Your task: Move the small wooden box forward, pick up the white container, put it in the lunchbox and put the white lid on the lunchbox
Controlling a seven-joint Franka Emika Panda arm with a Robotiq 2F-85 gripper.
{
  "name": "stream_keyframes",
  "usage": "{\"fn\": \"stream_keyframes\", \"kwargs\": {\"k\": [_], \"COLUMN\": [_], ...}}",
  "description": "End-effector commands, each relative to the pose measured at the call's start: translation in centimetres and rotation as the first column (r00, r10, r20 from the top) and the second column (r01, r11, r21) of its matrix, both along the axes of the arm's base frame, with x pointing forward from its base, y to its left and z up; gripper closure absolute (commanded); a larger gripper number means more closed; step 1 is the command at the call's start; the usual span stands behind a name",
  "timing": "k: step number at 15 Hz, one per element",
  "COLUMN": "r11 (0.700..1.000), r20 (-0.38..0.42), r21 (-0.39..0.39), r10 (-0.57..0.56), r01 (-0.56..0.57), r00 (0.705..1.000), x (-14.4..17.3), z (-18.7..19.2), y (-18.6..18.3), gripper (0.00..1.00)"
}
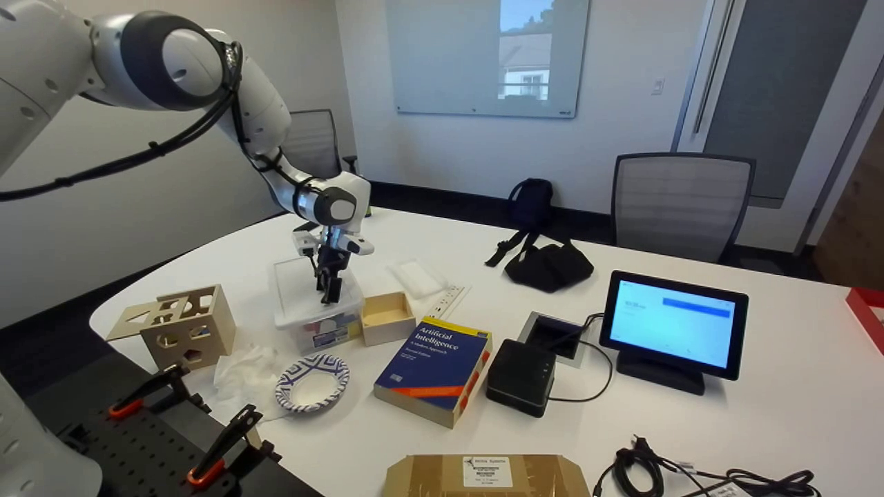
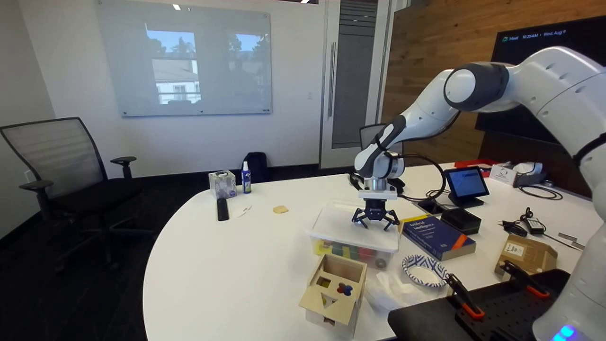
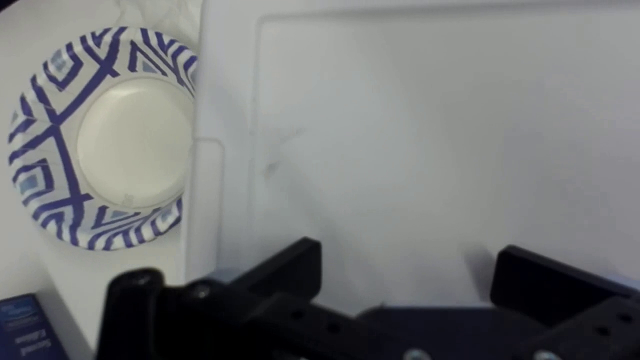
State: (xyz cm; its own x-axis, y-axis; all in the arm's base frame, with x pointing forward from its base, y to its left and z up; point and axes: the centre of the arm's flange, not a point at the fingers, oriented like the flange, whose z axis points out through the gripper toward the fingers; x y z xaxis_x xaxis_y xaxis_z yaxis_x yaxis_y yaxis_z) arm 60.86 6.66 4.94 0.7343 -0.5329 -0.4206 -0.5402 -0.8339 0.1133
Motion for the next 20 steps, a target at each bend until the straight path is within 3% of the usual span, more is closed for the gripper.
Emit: {"fn": "stream_keyframes", "kwargs": {"k": [1, 5, 11, 16, 20], "r11": [0.983, 0.95, 0.933, 0.896, 0.884], "r20": [-0.043, -0.077, -0.014, 0.076, 0.13], "r21": [0.102, 0.138, -0.004, -0.139, -0.197], "r10": [0.159, 0.291, 0.36, 0.434, 0.452], "r01": [-0.154, -0.279, -0.36, -0.422, -0.424], "r00": [0.986, 0.954, 0.933, 0.898, 0.882], "x": [1.9, 1.5, -1.3, -3.8, -5.5], "z": [-3.0, -2.5, 2.2, 8.2, 12.8], "y": [5.5, 11.3, 17.0, 21.1, 23.0], "gripper": [0.0, 0.0, 0.0, 0.0, 0.0]}}
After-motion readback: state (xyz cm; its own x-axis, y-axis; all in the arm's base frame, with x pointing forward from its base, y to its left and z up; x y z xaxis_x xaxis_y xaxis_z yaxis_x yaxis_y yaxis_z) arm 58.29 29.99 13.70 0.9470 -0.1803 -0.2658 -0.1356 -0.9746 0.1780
